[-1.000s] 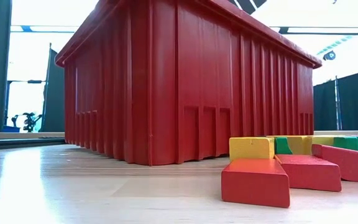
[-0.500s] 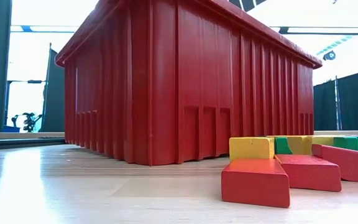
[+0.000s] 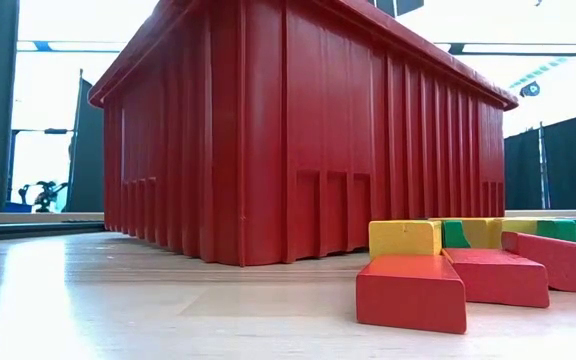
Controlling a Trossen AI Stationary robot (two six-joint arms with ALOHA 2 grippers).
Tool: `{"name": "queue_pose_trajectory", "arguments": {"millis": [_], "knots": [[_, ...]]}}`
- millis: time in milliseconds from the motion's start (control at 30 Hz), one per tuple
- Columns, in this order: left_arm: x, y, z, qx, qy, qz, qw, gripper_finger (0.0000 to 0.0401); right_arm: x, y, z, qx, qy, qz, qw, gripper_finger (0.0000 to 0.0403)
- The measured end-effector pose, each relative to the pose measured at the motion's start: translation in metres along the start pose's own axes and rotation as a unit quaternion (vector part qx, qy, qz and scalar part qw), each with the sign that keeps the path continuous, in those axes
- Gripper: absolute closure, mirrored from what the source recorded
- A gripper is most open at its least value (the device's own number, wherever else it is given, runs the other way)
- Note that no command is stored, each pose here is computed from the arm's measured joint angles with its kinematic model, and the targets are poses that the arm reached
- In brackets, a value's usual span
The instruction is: Sort blocks
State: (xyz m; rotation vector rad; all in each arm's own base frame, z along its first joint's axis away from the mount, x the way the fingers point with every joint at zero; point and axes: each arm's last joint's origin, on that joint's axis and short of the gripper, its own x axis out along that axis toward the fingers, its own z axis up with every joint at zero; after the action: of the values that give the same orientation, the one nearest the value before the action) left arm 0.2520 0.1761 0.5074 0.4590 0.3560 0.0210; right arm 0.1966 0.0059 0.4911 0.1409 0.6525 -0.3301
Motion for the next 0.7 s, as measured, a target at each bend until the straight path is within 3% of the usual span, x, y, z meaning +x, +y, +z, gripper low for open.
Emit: {"name": "queue_pose_trajectory", "arguments": {"millis": [367, 700], "knots": [[0.004, -0.007, -0.008, -0.010, 0.013, -0.057, 0.998, 0.0401, 0.000, 0.007, -0.002, 0.002, 0.036, 0.109, 0.993, 0.0402], [0.005, -0.011, -0.012, -0.022, 0.013, -0.090, 0.996, 0.0401, -0.001, 0.009, -0.003, 0.002, 0.049, 0.161, 0.986, 0.0402]]}}
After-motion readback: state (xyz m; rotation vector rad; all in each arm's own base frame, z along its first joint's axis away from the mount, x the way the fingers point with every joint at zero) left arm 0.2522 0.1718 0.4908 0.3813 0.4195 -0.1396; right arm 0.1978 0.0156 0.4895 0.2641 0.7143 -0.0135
